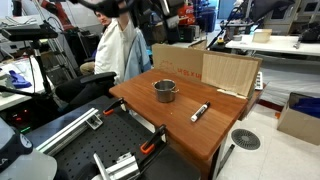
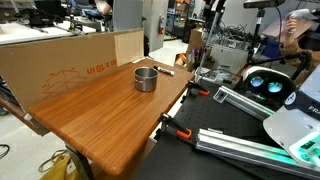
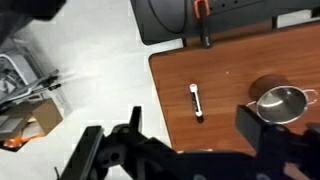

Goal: Put the marker in the pot

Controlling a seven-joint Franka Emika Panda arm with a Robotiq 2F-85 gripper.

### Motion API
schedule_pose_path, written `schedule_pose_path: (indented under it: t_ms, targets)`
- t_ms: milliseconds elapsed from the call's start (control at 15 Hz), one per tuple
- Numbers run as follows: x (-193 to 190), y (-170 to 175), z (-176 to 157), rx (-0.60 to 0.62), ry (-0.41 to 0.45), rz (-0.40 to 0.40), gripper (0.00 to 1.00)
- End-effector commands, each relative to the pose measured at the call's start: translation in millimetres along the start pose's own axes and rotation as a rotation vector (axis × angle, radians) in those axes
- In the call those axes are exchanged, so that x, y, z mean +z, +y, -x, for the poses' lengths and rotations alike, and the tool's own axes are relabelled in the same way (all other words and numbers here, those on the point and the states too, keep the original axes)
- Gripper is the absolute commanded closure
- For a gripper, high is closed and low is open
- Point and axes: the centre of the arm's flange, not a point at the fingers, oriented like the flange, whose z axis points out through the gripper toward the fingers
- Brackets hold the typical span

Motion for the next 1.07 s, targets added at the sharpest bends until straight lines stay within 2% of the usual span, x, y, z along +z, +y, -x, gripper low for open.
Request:
schedule_pose_path:
  t_ms: [0, 200, 533, 733, 1000]
  targets:
    - [48.3, -0.2, -24.4, -0.063, 0.040, -0.002, 0.00]
    - [81.1, 1.4, -34.9, -0.115, 0.082, -0.013, 0.00]
    - [134.3, 16.4, -60.0, -0.179, 0.126, -0.086, 0.00]
    - [172.9, 15.7, -76.2, -0.222, 0.106, -0.145, 0.00]
    - [208.6, -6.1, -101.8, -0.276, 0.070, -0.219, 0.00]
